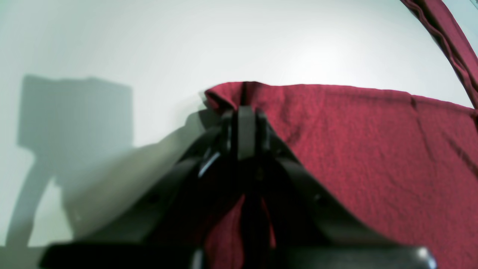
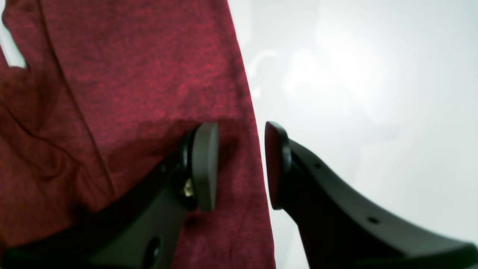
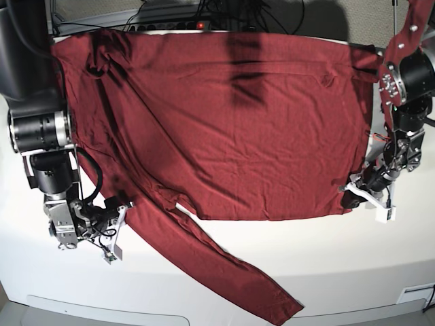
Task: Fold the T-shirt properly
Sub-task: 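Move the right gripper down along the shirt side toward the sleeve, then grasp the shirt side edge with the right gripper near the sleeve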
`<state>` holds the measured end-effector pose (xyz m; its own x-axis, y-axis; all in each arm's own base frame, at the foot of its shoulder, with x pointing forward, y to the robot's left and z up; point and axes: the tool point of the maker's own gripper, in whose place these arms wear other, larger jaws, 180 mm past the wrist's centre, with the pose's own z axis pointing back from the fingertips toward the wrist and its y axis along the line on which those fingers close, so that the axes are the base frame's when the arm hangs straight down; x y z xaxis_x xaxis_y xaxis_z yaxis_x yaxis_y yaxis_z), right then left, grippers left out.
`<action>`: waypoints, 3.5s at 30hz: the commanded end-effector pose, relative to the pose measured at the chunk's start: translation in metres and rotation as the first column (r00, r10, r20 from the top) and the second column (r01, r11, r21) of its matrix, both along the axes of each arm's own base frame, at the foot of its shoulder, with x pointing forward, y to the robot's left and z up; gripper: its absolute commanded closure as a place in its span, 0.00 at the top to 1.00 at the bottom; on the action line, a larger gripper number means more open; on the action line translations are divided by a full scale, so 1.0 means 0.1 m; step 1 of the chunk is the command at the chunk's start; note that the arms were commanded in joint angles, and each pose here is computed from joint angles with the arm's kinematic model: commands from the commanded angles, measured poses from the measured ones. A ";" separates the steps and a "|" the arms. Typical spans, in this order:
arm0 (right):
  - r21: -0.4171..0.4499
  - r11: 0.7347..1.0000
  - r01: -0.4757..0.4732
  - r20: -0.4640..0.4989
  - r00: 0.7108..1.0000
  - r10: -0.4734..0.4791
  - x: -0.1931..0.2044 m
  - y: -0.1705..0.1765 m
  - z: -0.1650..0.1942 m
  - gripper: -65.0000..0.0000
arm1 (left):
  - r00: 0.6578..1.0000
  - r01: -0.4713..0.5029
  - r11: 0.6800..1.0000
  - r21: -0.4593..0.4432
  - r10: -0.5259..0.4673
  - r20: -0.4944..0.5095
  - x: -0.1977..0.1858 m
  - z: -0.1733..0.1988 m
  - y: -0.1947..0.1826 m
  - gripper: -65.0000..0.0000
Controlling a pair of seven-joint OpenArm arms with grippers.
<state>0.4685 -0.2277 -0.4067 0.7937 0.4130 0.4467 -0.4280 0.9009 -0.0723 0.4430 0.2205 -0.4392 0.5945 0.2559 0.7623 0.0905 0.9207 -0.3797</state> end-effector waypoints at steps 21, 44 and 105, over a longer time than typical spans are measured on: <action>-0.061 0.998 0.005 -0.019 1.000 -0.006 -0.31 -0.17 -0.39 0.18 | 0.999 -0.003 1.000 0.012 0.002 0.049 0.12 0.16 0.06 0.00; 0.163 0.985 0.056 0.156 0.984 -0.082 0.07 -0.31 0.26 0.00 | 0.996 -0.073 0.990 -0.117 0.078 0.032 0.14 0.20 0.06 0.00; 0.394 0.916 0.080 0.319 0.922 -0.218 -2.26 -0.86 1.25 0.00 | 0.958 0.147 0.983 0.113 -0.170 0.231 -1.51 0.98 -0.07 0.00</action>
<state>0.2348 -0.3134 -0.2961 0.6315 0.0396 0.7743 -0.2737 0.9458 0.1748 0.2848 0.2096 -0.3590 0.4768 0.0910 0.8743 0.2991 0.9185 -0.2587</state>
